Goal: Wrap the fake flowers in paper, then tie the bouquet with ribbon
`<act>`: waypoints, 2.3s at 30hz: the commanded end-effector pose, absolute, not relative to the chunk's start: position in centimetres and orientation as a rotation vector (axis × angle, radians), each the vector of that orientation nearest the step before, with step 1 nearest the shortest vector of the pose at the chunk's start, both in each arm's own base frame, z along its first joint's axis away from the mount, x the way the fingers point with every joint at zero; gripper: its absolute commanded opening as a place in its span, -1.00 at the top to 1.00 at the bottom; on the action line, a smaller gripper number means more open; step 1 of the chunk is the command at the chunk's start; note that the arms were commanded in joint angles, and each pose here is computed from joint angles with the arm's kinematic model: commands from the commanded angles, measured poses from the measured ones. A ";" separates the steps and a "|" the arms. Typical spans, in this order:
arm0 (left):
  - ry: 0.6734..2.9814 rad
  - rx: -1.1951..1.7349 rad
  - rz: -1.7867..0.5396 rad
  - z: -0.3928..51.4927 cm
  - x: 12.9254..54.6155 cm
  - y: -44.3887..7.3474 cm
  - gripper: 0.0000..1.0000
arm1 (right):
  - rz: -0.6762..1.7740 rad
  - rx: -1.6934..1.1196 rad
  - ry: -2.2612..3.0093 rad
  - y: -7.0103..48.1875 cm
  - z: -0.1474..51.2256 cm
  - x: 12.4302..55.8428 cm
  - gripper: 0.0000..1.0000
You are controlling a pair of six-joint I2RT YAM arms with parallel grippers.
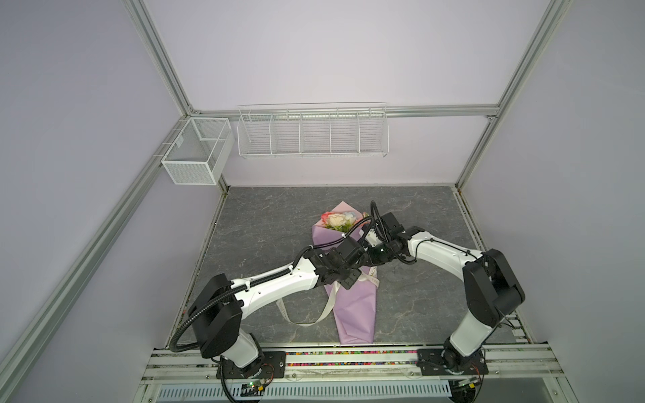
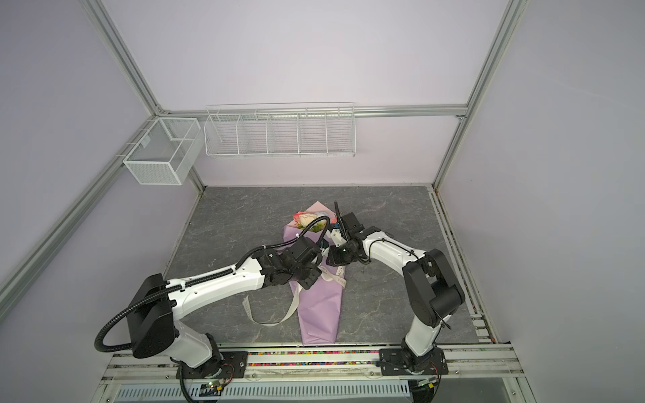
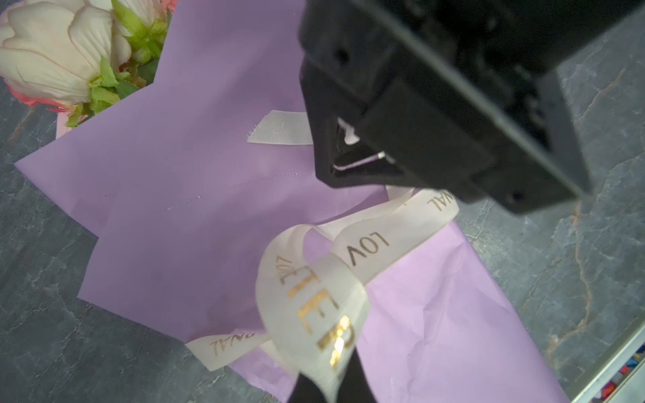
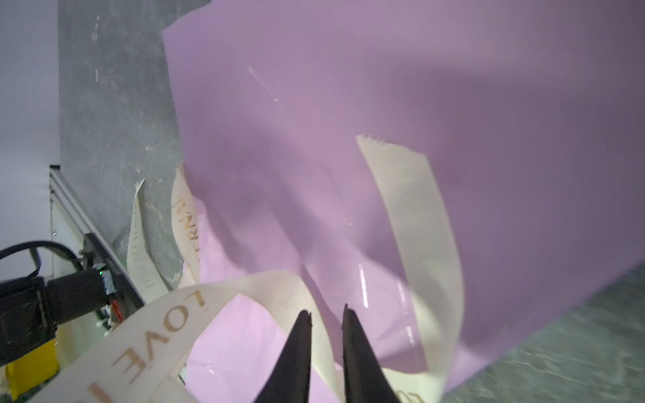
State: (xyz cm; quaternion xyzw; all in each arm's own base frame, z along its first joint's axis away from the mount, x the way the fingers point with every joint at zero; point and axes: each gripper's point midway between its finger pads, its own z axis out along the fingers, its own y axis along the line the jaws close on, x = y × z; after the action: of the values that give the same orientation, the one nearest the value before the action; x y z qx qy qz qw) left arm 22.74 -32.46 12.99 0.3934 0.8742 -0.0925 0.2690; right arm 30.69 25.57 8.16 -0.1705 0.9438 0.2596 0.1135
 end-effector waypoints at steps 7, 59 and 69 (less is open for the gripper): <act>2.344 1.051 -0.266 13.8 22.8 -32.9 0.91 | 0.529 -0.385 2.807 22.7 6.7 34.4 0.58; 2.448 0.908 -0.345 12.0 24.1 -33.3 1.00 | 0.810 -0.647 2.040 26.2 12.2 19.4 -0.04; 2.485 0.886 -0.367 11.6 24.2 -33.4 1.00 | 0.633 -1.017 1.898 29.4 8.7 19.4 -0.03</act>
State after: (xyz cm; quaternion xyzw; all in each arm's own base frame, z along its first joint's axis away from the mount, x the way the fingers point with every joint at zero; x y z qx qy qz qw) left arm 23.91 -32.66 10.97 0.3319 0.9057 -0.1173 0.2362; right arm 18.47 28.15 8.12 -0.3616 0.8005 0.2758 0.3903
